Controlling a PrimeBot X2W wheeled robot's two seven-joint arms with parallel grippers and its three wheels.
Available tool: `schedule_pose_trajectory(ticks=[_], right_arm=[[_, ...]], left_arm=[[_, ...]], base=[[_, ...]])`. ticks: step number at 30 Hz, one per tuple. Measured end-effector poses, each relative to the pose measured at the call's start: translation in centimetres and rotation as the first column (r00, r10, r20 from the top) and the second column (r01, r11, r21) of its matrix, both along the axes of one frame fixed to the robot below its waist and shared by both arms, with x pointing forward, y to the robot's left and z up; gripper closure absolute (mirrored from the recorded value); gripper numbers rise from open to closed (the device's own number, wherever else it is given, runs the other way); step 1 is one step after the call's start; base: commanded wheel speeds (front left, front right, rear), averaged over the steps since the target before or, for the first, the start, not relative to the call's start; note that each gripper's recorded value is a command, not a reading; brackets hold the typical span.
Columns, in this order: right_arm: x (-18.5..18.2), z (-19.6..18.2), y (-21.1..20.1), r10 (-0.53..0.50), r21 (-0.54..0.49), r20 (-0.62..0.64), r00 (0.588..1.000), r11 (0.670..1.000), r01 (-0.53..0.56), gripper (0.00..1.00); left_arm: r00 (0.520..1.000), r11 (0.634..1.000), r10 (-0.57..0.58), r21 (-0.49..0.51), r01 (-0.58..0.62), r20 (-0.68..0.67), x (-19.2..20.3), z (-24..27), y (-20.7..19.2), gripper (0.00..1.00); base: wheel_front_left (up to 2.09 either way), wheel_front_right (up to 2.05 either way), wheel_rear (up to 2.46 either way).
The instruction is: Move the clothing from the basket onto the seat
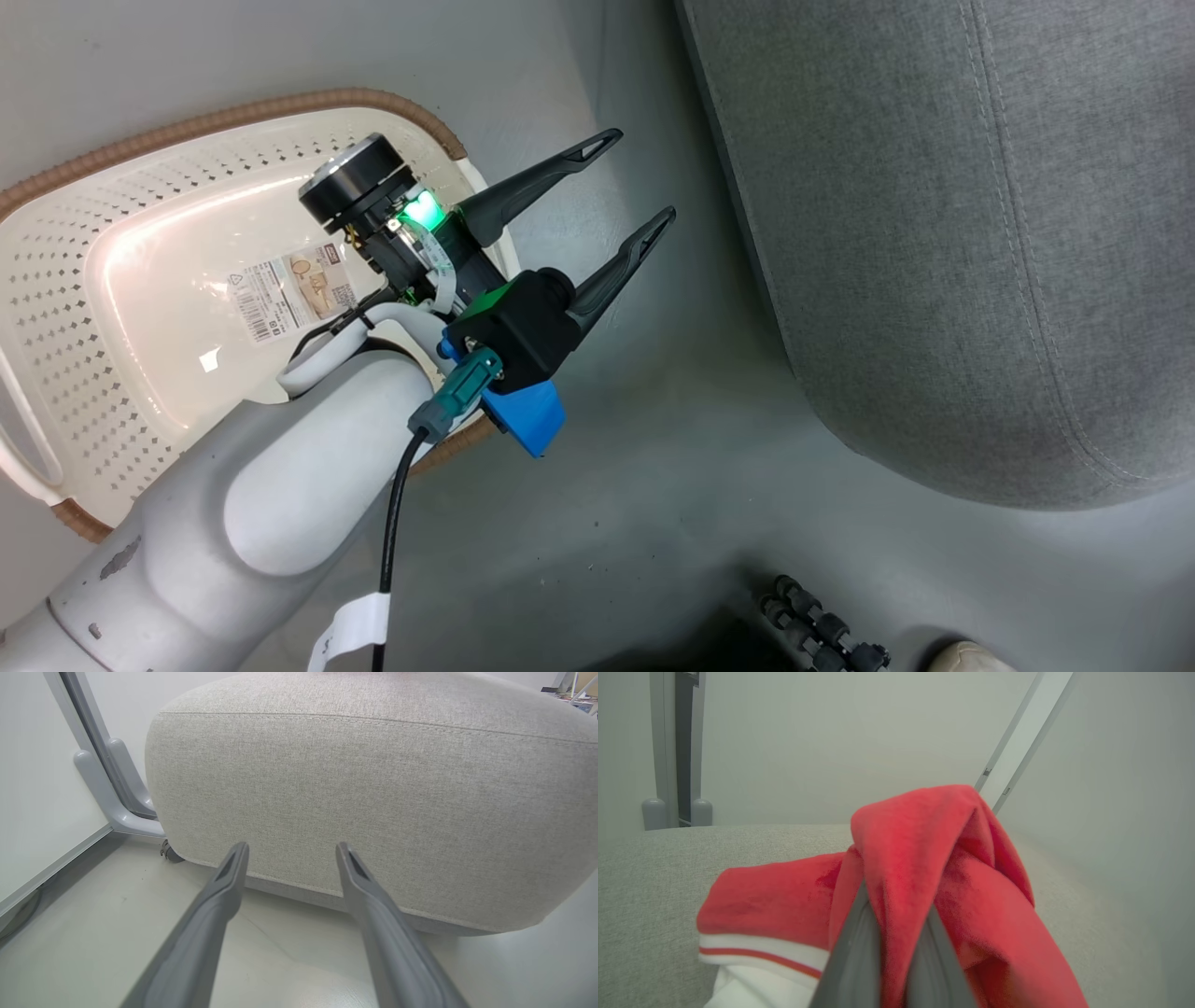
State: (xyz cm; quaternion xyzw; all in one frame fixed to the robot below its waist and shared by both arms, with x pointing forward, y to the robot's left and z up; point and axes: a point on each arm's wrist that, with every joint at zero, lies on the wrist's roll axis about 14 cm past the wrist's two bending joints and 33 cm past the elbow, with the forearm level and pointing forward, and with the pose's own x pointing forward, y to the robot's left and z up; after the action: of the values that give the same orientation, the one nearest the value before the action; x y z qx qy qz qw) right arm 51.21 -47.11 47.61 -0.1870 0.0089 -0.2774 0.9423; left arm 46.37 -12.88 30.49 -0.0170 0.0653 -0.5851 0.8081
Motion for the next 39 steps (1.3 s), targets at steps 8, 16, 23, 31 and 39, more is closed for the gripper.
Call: schedule_pose_trajectory(ticks=[8,16,23,31,39], right_arm=[[-1.8,-0.9,0.3,-0.031,0.029,-0.001,1.0,0.999,0.032,0.0],[-5.3,1.5,0.5,-0.028,0.011,0.017,0.999,1.0,0.028,0.0],[-7.0,5.7,3.2,0.06,-0.021,0.091,0.994,0.998,-0.059,0.0],[-6.7,8.6,9.6,0.259,-0.013,0.161,0.952,0.966,-0.26,0.0],[-5.5,9.8,18.1,0.47,0.022,0.219,0.855,0.874,-0.486,0.0]], left_arm=[[1.0,1.0,0.02,-0.005,-0.02,0.015,0.4,0.8,0.2,0.0],[0.997,0.998,0.049,-0.048,-0.046,0.057,0.5,4.6,-0.3,0.0],[0.989,0.99,0.134,-0.057,-0.131,0.062,0.2,8.0,0.6,0.0],[0.936,0.936,0.342,-0.122,-0.332,0.081,0.8,14.3,4.4,0.0],[0.811,0.816,0.574,-0.161,-0.556,0.114,1.1,18.8,11.4,0.0]], base=[[0.0,0.0,0.0],[0.0,0.0,0.0],[0.0,0.0,0.0],[0.0,0.0,0.0],[0.0,0.0,0.0]])
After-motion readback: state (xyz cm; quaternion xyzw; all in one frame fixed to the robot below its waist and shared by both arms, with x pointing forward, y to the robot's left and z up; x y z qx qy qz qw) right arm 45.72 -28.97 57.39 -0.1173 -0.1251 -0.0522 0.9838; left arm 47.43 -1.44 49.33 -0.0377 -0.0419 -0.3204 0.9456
